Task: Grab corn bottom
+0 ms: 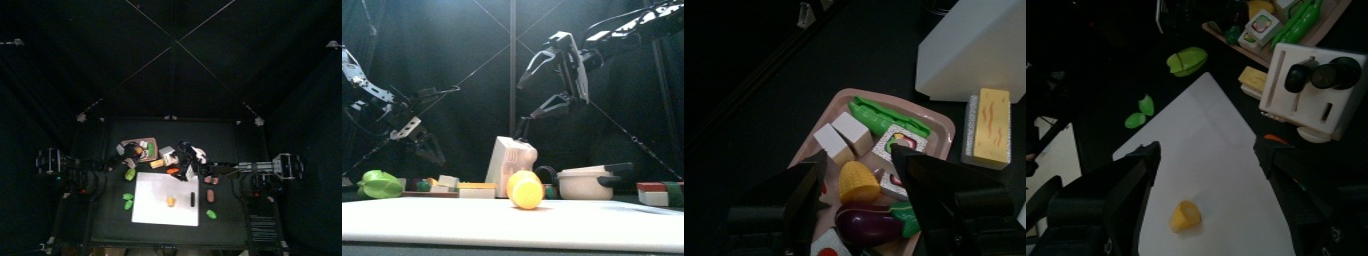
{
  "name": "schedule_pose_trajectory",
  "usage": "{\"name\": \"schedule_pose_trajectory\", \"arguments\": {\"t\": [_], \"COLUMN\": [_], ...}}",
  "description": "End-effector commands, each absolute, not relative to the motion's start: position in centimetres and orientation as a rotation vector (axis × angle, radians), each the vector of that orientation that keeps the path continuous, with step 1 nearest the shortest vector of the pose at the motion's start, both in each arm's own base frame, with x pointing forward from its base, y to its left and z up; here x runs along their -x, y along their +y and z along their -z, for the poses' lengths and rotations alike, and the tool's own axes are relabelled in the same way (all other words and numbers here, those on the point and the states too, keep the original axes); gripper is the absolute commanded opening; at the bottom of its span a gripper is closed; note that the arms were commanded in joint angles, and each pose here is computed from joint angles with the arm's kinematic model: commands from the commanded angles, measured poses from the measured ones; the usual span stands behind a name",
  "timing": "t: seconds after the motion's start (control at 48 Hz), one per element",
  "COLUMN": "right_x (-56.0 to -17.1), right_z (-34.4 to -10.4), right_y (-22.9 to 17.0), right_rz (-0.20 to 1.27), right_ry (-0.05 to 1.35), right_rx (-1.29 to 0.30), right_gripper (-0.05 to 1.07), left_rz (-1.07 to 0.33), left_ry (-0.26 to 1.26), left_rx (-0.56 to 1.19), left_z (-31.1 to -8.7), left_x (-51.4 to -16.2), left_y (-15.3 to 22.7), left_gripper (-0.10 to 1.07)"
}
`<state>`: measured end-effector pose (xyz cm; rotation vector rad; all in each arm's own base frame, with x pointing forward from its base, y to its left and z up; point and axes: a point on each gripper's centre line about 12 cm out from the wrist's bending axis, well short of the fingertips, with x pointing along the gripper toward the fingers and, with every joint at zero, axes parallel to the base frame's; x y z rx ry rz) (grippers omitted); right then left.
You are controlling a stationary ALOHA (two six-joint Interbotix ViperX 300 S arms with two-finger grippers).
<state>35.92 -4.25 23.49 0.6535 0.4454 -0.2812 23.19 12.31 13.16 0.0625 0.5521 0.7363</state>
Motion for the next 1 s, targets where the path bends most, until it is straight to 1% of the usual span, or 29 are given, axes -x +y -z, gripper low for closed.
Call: {"name": "schedule_pose_trajectory", "arguments": {"t": [0.0, 0.083, 0.208, 0.438, 0.521, 0.646, 0.875, 0.979], "right_x": [-36.1, -36.1, -36.4, -37.6, -38.6, -40.2, -43.0, -43.3], "right_z": [-24.4, -23.9, -22.6, -18.6, -17.4, -16.8, -15.4, -15.2], "right_y": [-3.6, -2.2, 0.5, 3.5, 4.7, 5.9, 7.4, 8.3], "right_rz": [0.262, 0.241, 0.243, 0.362, 0.410, 0.467, 0.565, 0.589], "right_ry": [0.430, 0.457, 0.528, 0.710, 0.775, 0.835, 0.940, 0.978], "right_rx": [-0.652, -0.663, -0.748, -0.895, -0.939, -0.962, -0.902, -0.873], "right_gripper": [1.03, 1.03, 1.03, 1.03, 1.03, 1.03, 1.03, 1.03], "left_rz": [-0.736, -0.711, -0.582, -0.399, -0.386, -0.398, -0.408, -0.406], "left_ry": [0.518, 0.475, 0.404, 0.311, 0.296, 0.297, 0.305, 0.307], "left_rx": [-0.068, -0.093, -0.161, -0.284, -0.290, -0.270, -0.258, -0.258], "left_z": [-14.0, -15.3, -16.9, -18.5, -18.7, -18.6, -18.4, -18.3], "left_x": [-23.6, -24.2, -25.1, -24.7, -24.3, -23.8, -23.5, -23.5], "left_y": [12.4, 12.1, 9.5, 6.1, 5.8, 5.8, 5.9, 5.9], "left_gripper": [0.89, 0.89, 0.89, 0.89, 0.89, 0.89, 0.89, 0.89]}}
